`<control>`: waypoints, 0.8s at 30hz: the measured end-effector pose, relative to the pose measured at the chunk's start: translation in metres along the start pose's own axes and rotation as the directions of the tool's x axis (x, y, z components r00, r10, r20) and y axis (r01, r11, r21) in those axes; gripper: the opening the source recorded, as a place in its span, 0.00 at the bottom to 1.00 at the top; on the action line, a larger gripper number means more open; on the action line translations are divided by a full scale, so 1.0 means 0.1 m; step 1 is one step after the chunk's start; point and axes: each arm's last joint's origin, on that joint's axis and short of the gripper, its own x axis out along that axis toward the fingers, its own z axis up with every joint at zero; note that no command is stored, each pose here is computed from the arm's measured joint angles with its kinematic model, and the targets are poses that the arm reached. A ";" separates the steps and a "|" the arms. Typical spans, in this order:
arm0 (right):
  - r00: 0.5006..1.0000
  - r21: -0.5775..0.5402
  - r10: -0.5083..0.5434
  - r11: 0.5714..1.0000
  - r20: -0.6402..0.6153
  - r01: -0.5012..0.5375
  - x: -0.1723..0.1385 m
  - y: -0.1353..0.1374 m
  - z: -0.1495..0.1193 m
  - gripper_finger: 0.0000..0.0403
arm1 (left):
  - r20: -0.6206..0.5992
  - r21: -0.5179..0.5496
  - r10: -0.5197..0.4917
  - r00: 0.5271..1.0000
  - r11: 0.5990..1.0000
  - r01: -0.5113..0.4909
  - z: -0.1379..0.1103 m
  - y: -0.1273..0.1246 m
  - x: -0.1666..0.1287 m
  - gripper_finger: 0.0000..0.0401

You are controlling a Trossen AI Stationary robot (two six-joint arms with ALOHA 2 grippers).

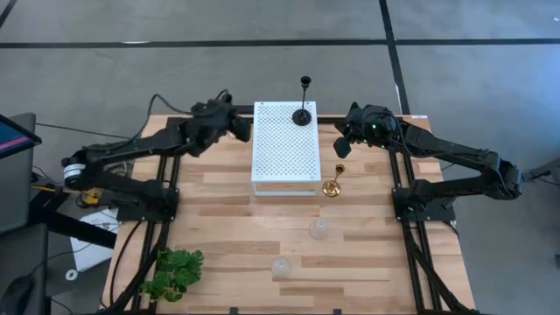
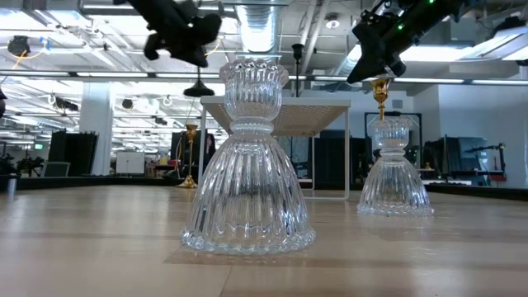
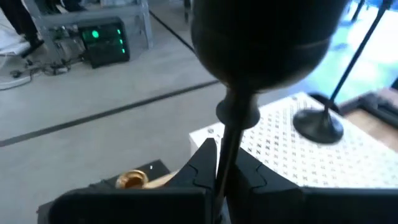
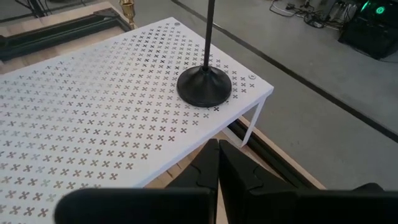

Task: Pick & Place candle stick holders
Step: Put the black candle holder on the shelf

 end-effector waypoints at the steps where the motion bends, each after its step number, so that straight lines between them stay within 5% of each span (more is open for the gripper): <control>1: 1.000 0.000 0.000 1.000 0.000 0.000 0.00 0.00 0.00 0.00 | -0.010 0.017 -0.002 1.000 1.000 0.002 0.00 -0.05 0.05 0.03; 13: 1.000 0.000 0.000 1.000 -0.001 0.000 0.00 0.00 0.00 0.00 | 0.009 0.071 -0.094 0.996 0.993 0.093 0.24 -0.35 0.54 0.03; 24: 1.000 0.000 0.000 1.000 -0.001 0.000 0.00 0.00 0.00 0.00 | 0.001 0.041 -0.186 0.983 0.982 0.186 0.11 -0.42 0.97 0.03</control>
